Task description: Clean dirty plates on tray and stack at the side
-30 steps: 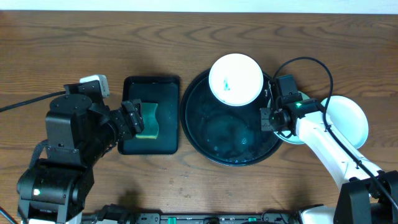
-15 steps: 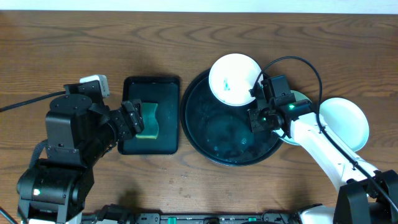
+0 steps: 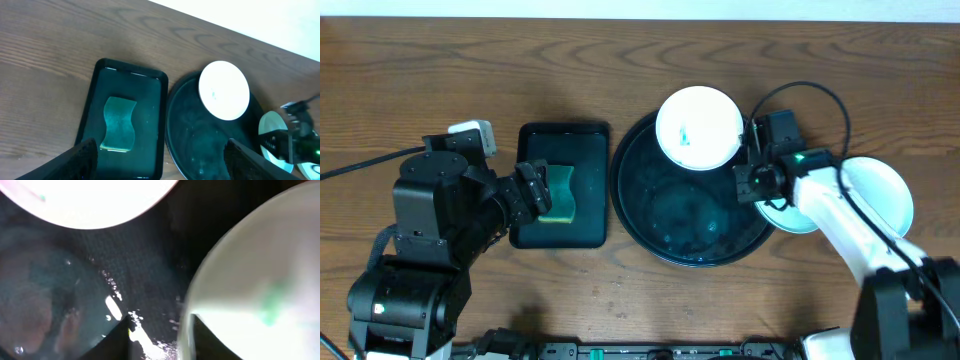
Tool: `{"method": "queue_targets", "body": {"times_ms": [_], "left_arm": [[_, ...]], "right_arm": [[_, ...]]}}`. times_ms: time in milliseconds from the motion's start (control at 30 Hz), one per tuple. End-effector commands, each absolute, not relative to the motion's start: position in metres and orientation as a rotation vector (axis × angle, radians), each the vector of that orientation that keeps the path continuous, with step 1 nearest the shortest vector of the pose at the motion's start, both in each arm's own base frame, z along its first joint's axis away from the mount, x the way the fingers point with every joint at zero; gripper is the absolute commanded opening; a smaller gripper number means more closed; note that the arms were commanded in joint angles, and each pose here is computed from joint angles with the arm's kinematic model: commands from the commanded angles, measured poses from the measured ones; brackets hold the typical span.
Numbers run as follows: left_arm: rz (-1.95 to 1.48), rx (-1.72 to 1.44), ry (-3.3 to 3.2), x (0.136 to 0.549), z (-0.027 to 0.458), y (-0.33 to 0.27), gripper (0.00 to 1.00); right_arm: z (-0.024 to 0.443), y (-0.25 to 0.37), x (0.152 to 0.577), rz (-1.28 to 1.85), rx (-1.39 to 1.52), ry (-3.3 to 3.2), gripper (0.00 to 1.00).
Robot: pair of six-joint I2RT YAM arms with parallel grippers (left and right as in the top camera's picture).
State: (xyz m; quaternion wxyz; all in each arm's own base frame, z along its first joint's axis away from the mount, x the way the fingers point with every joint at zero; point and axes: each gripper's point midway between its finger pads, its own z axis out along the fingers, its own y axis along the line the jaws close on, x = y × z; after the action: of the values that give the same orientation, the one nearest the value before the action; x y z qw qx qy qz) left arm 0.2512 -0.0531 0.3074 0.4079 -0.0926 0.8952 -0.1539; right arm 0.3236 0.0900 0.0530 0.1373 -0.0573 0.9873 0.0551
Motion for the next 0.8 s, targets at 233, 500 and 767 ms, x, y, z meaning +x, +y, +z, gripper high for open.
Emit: {"method": "queue_targets", "body": {"times_ms": [233,500,767], "left_arm": [[-0.394,-0.218,2.248,0.251,0.311,-0.054,0.81],[-0.394,-0.218,2.248,0.251,0.311,-0.054,0.81],[-0.394,-0.218,2.248,0.251,0.311,-0.054,0.81]], "right_arm": [[0.041,0.192,0.294,0.536,-0.495,2.840,0.01],[0.065,0.218,0.304,0.536,-0.444,2.769,0.35],[0.142,0.114,0.354,0.327,-0.024,2.672,0.50]]}}
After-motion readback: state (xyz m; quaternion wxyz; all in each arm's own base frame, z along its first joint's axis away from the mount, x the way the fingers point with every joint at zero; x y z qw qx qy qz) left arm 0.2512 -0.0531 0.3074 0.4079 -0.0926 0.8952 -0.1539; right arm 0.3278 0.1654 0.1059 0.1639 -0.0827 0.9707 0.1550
